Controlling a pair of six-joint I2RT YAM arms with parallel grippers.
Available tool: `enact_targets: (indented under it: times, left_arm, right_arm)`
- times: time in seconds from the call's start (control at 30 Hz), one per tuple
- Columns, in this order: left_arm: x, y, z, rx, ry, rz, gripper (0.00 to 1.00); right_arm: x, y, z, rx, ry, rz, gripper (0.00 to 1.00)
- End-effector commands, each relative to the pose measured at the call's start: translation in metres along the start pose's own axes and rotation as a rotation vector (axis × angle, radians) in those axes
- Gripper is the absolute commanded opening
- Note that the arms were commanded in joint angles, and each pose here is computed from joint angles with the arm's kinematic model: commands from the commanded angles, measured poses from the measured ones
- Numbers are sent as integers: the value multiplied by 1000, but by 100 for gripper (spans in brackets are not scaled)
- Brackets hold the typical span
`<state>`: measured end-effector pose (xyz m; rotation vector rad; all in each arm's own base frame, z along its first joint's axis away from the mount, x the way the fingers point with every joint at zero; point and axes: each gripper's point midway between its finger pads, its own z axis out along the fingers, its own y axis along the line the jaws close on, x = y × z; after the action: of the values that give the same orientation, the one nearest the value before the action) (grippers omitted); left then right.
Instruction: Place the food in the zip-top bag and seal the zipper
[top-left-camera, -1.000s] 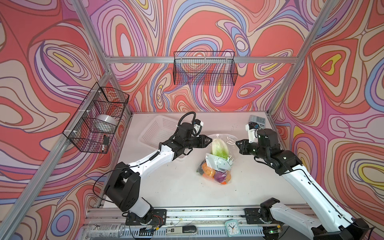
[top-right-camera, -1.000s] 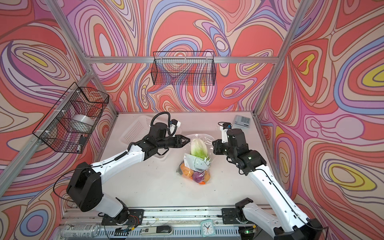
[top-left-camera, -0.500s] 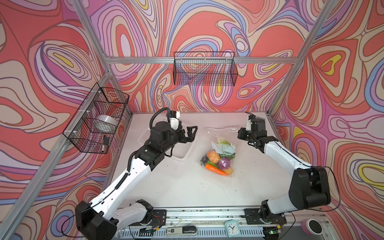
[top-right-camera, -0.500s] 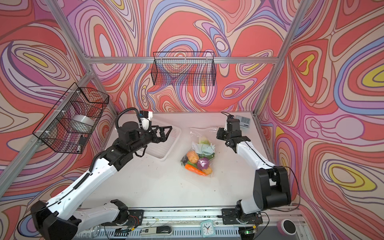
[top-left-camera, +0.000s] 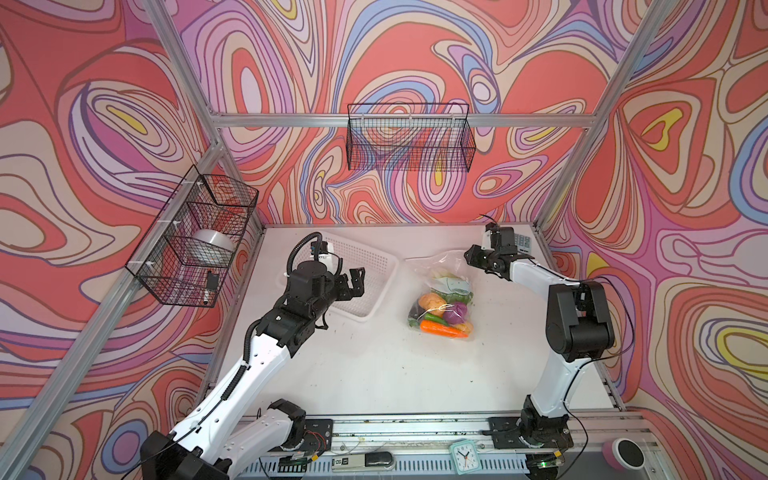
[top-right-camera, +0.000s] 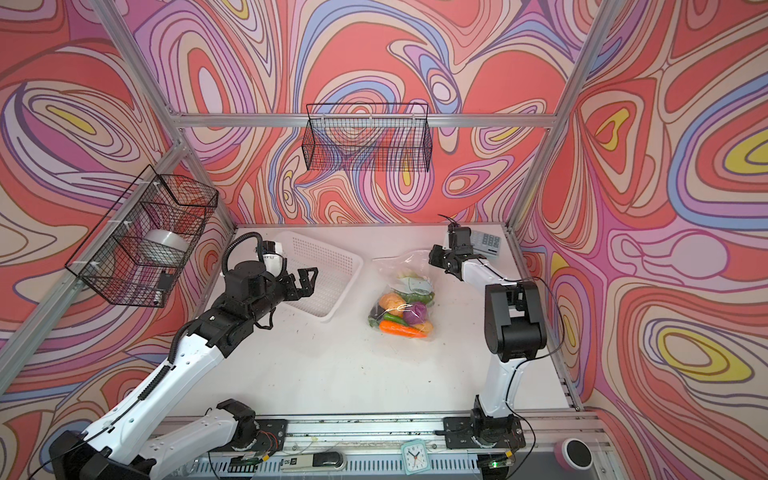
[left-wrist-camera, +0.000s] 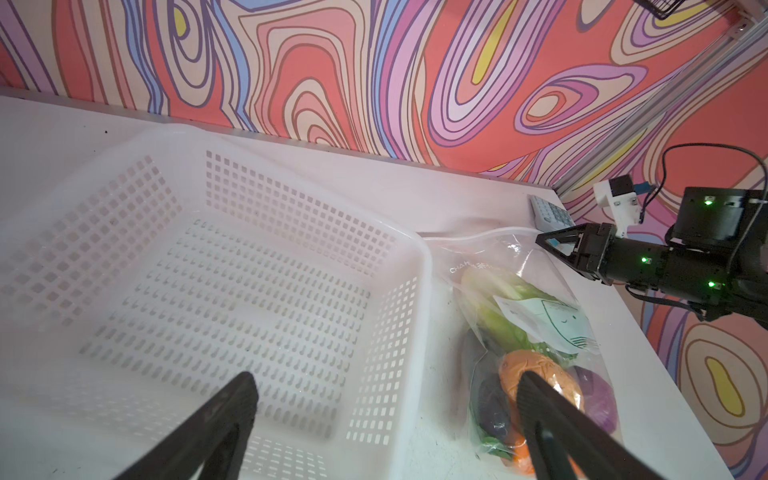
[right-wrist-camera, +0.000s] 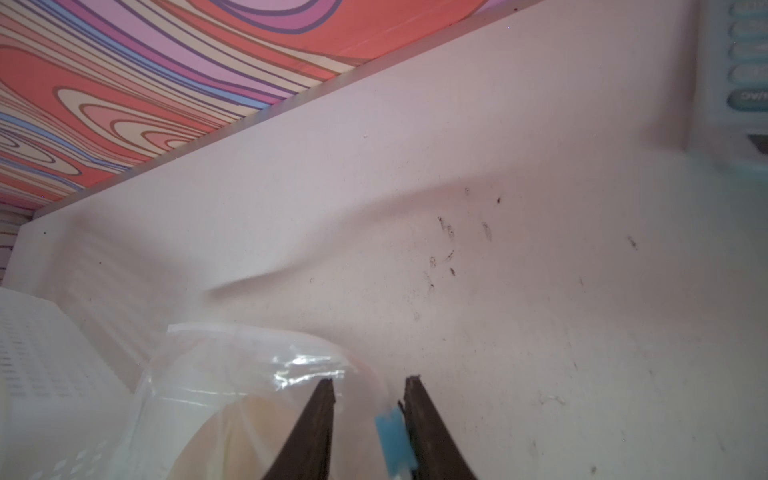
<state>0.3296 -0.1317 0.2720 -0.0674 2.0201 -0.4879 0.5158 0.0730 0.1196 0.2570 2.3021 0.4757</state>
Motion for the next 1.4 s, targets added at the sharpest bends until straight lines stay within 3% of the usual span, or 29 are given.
enact_targets:
  times: [0.0,0.13,0.23,0.27,0.47,0.6,0.73,0.83,0.93,1.03,1.17,1.37]
  left_arm:
    - [-2,10,1,-38,-5,22,100]
    - [-6,25,2,-86,-9,21,100]
    - [-6,51,1,-157,-11,-2,100]
    - [0,62,-1,-190,10,-2,100]
    - [20,120,-19,-374,19,34,100]
    - [33,157,-29,-471,-15,-2,100]
    - [24,179,-32,-557,-107,2,100]
    - [28,192,-28,-610,-106,51,100]
    - [38,202,-19,-630,-84,83,100]
    - [51,211,-13,-632,-109,76,100]
    - [42,211,-9,-608,-242,144,100]
    - [49,211,11,-569,-232,187,100]
  right_arm:
    - [-39,22,-37,-39,-114,-30,49]
    - [-57,19,-90,50,-215,-69,71]
    - [-48,-4,-121,146,-259,-51,95]
    - [-41,-13,-129,167,-271,-36,98]
    - [5,-66,-156,347,-390,-38,98]
    - [32,-92,-146,428,-379,-63,98]
    - [46,-101,-126,424,-380,-91,98]
    - [47,-101,-114,389,-438,-119,98]
    - [45,-94,-105,325,-513,-153,96]
    - [44,-94,-93,336,-475,-211,93]
    - [36,-100,-109,390,-624,-251,96]
    - [52,-104,-96,364,-636,-269,97]
